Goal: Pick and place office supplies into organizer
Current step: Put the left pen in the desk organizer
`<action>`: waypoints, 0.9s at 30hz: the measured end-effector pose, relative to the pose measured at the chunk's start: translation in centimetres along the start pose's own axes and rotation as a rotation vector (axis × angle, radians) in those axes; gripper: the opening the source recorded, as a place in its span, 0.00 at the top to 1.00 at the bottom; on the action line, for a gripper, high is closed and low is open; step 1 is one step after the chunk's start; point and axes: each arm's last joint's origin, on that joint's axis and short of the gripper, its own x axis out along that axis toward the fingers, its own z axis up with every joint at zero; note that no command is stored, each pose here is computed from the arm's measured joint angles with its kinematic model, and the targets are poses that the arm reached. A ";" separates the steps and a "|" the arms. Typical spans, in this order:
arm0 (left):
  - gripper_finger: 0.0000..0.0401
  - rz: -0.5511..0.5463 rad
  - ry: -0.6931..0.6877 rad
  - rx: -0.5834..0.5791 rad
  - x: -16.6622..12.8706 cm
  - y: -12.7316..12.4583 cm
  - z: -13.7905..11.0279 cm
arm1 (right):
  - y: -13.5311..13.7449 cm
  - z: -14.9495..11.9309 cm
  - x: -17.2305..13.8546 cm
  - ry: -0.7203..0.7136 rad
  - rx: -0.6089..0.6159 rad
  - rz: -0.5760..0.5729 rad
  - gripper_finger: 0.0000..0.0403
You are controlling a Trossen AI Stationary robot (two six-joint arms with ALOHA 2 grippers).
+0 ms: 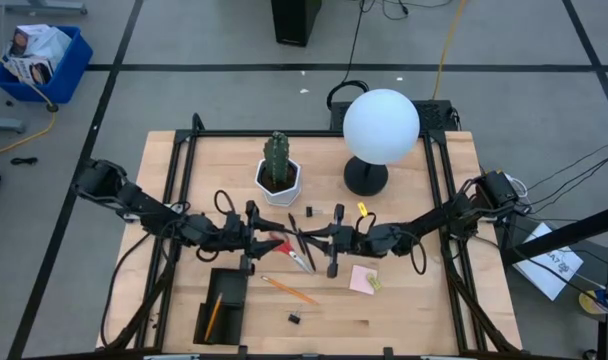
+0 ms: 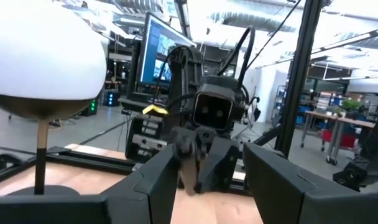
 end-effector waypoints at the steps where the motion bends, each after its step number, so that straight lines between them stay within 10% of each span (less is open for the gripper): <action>1: 0.54 0.002 0.000 0.000 0.0 0.1 0.0 | 0.0 0.0 0.0 0.002 0.004 0.001 0.94; 10: 0.56 0.025 0.021 -0.010 0.2 0.6 -0.2 | 0.0 0.0 0.0 0.004 0.009 -0.002 0.94; 20: 0.88 0.026 0.019 0.009 0.2 0.7 -0.2 | 0.0 -0.1 0.0 0.005 0.014 0.004 0.94; 27: 0.89 0.020 0.021 0.012 0.2 0.6 -0.2 | 0.1 -0.1 0.0 0.009 -0.006 0.014 0.91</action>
